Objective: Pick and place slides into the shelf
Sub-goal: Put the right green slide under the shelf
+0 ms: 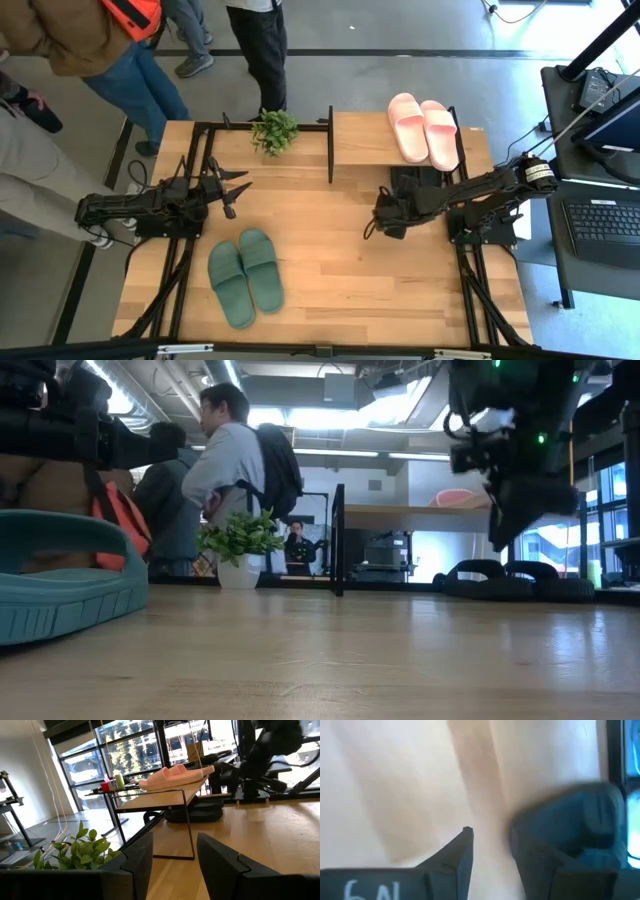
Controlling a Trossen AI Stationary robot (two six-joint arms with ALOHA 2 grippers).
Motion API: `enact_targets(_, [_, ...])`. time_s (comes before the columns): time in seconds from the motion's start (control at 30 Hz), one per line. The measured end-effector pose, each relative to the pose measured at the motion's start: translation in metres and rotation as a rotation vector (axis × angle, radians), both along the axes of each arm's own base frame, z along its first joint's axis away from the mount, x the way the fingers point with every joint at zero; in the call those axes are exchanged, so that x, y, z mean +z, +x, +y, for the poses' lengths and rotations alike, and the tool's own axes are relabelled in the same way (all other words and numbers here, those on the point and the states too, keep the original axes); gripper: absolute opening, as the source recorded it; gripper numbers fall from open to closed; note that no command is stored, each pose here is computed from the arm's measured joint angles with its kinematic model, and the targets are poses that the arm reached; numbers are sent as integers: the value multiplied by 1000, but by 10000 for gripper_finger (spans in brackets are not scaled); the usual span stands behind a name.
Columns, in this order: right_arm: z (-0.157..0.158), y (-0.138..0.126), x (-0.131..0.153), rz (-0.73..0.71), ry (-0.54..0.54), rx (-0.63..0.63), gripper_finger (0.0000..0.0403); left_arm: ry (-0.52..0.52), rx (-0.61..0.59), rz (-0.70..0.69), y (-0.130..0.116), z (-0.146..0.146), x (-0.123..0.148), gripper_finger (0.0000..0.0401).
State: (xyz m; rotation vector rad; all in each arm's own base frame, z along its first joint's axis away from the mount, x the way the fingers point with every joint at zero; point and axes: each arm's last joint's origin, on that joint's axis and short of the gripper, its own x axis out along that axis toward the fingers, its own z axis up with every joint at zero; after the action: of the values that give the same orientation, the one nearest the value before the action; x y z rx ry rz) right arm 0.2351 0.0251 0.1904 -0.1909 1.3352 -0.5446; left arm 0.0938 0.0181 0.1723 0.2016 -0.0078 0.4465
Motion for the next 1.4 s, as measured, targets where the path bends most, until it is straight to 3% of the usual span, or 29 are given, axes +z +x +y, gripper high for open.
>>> enact_targets(0.47, [48,46,24,-517,78,289,138,-1,-3,0,0,0,0,145])
enact_targets(0.67, [54,48,28,-572,91,304,138,0,-10,-2,0,0,0,145])
enact_targets(0.83, [57,57,18,-653,110,289,138,-13,-46,-10,0,-1,0,145])
enact_targets(1.03, [58,54,-15,-829,83,381,138,-42,-170,-17,2,-5,0,146])
enact_targets(1.4, [52,42,-27,-914,51,315,138,-35,-302,20,3,-8,-3,232])
